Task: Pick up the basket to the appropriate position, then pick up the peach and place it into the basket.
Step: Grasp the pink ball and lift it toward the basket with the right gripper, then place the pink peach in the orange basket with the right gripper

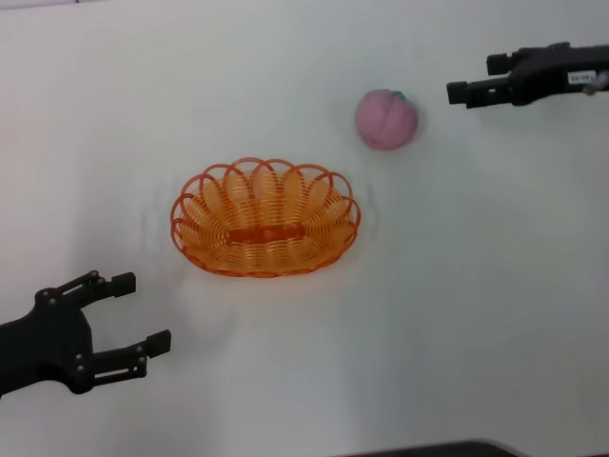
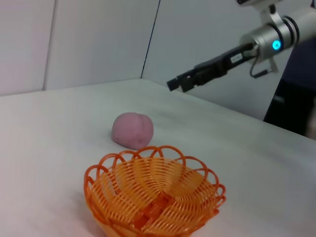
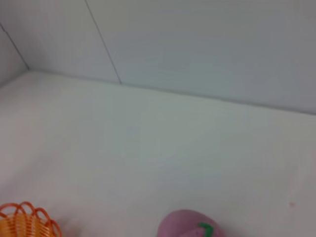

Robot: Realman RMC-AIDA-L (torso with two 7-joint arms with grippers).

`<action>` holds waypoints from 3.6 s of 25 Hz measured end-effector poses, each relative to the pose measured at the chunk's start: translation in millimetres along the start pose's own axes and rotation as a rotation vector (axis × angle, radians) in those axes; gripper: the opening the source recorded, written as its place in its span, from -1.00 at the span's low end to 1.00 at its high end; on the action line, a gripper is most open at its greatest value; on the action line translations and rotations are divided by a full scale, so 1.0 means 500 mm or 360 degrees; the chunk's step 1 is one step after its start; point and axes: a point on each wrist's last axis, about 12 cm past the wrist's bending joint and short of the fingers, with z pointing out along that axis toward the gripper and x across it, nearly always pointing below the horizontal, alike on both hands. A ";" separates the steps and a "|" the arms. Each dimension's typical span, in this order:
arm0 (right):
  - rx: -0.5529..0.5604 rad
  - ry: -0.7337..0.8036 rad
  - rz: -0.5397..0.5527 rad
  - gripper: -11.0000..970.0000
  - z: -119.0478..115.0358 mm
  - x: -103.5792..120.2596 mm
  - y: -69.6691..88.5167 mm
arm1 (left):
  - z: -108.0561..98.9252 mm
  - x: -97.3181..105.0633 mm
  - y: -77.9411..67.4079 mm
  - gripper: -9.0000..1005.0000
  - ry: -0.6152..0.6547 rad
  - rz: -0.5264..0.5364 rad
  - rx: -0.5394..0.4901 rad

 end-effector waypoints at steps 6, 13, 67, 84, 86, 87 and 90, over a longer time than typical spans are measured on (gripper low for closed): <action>0.0030 0.0193 -0.0085 0.86 0.040 -0.065 0.014 | -0.001 0.002 -0.001 0.80 0.0005 -0.0007 -0.0003; 0.0033 0.0309 -0.0129 0.85 0.100 -0.091 0.039 | -0.004 0.000 0.001 0.80 0.0011 0.0004 -0.0010; -0.0137 0.0118 -0.0057 -0.62 0.085 -0.097 0.062 | -0.003 -0.005 0.005 0.80 0.0008 0.0001 -0.0011; -0.0719 0.0294 -0.0231 -0.59 0.127 -0.062 0.178 | -0.005 -0.009 0.009 0.80 0.0008 -0.0003 -0.0024; -0.0738 0.0336 -0.0258 -0.58 0.141 -0.058 0.188 | -0.005 -0.010 0.009 0.80 0.0008 -0.0003 -0.0025; -0.0741 0.0358 -0.0264 -0.58 0.149 -0.056 0.192 | -0.005 -0.010 0.009 0.80 0.0008 -0.0002 -0.0025; -0.0728 0.0419 -0.0271 -0.57 0.171 -0.046 0.199 | -0.005 -0.010 0.009 0.80 0.0009 -0.0002 -0.0026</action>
